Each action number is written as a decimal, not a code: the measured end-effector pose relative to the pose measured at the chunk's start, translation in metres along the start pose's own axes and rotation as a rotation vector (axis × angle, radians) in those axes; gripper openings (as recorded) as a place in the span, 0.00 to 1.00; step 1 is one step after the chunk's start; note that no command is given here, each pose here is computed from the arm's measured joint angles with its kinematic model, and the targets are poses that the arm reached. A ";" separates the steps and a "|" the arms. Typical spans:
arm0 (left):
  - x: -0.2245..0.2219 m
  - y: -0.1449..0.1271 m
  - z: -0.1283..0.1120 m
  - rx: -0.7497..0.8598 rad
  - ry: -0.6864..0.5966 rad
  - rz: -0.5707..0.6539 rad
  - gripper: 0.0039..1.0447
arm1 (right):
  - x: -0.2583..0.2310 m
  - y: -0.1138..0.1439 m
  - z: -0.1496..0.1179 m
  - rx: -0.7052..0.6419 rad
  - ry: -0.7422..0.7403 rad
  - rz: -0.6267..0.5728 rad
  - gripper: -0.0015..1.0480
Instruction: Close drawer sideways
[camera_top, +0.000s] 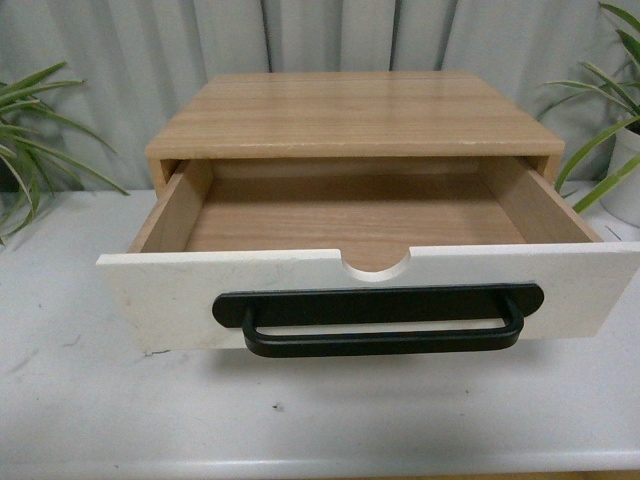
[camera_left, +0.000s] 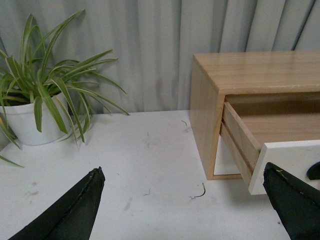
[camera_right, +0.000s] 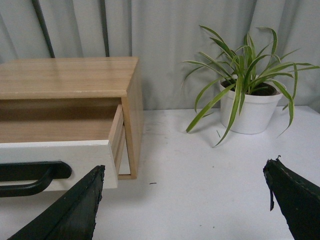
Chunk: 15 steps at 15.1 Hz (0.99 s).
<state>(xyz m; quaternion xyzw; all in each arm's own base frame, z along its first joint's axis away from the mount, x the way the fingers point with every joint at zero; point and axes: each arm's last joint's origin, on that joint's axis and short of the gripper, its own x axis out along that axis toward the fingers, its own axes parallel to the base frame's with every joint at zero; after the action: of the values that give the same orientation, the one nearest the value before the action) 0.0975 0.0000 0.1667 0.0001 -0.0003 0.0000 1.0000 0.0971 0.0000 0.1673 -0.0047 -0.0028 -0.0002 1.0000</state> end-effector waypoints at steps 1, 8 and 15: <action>0.000 0.000 0.000 0.000 0.000 0.000 0.94 | 0.000 0.000 0.000 0.000 0.000 0.000 0.94; 0.000 0.000 0.000 0.000 0.000 0.000 0.94 | 0.000 0.000 0.000 0.000 0.000 0.000 0.94; 0.000 0.000 0.000 0.000 0.000 0.000 0.94 | 0.000 0.000 -0.001 0.015 0.021 0.008 0.94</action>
<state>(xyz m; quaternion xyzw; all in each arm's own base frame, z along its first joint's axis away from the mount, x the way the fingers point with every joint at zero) 0.0975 0.0000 0.1667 0.0001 -0.0003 0.0000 1.0000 0.0972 -0.0001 0.1661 0.0026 0.0079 0.0040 1.0000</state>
